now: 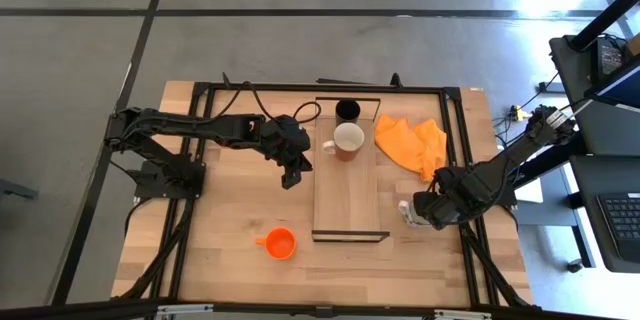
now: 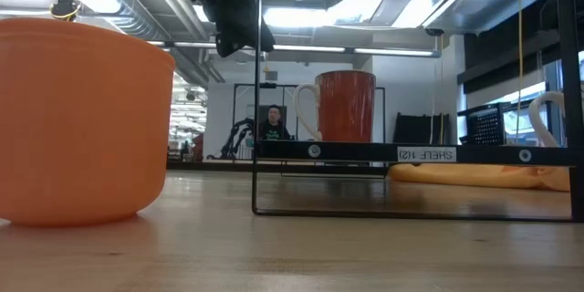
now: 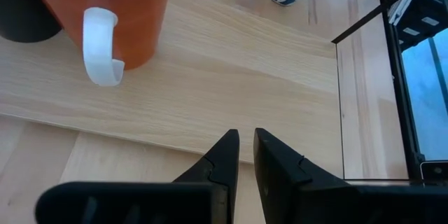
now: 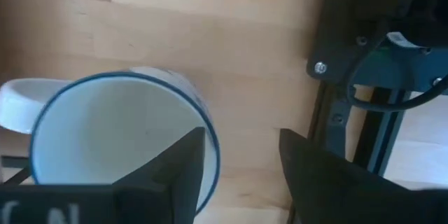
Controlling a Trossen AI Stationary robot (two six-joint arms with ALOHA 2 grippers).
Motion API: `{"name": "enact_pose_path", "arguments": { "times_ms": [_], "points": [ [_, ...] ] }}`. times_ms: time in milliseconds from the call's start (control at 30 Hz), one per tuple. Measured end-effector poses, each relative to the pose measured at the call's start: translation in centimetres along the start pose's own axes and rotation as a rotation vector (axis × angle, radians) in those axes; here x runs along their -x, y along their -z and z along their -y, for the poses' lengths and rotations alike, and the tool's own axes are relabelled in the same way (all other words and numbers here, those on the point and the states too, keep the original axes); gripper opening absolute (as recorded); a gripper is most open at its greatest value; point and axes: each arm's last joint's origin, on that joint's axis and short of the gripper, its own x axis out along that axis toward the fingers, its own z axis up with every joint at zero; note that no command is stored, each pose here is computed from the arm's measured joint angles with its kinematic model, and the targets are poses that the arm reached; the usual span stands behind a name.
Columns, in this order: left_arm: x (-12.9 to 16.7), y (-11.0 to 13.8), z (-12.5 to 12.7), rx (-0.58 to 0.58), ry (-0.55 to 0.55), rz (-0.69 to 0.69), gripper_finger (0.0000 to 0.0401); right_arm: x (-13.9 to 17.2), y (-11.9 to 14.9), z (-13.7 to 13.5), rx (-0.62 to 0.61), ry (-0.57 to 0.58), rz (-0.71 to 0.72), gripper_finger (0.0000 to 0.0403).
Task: Stack small to large cups/mugs on shelf
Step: Put the blue pattern mug align with the red pattern cup on the shelf
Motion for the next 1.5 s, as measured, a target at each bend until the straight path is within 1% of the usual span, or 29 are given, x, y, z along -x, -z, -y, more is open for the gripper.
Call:
{"name": "enact_pose_path", "arguments": {
  "times_ms": [267,367,467,633,733,867,1100,1233,1500],
  "points": [
    [0.0,0.0,0.0,0.000,0.002,-0.001,0.0039,0.0,0.1,-0.2,0.000,-0.020,-0.007,0.0186],
    [0.0,0.0,0.0,-0.001,0.002,0.000,0.0039,0.0,0.2,-0.5,-0.002,-0.068,-0.002,0.0186],
    [0.0,0.0,0.0,0.000,-0.001,0.001,0.0039,0.0,0.2,-0.7,-0.004,-0.091,0.013,0.0186],
    [0.0,0.0,0.0,0.000,-0.003,0.001,0.0039,-0.1,0.1,-0.5,-0.005,-0.079,0.030,0.0186],
    [0.0,0.0,0.0,0.001,-0.003,0.001,0.0039,-0.8,0.1,-0.4,-0.006,-0.062,0.019,0.0186],
    [0.0,0.0,0.0,0.002,-0.003,0.001,0.0039,-1.7,0.4,-0.7,-0.009,-0.093,-0.016,0.0186],
    [0.0,0.0,0.0,0.004,-0.004,0.001,0.0039,-2.3,0.4,-0.7,-0.010,-0.096,-0.019,0.0183],
    [0.0,0.0,0.0,0.004,-0.005,0.001,0.0039,-2.5,0.4,-0.7,-0.009,-0.096,-0.022,0.0156],
    [0.0,0.0,0.0,0.004,-0.017,0.005,0.0039,-2.5,0.4,-0.7,-0.008,-0.095,-0.022,0.0071]
  ]
}}
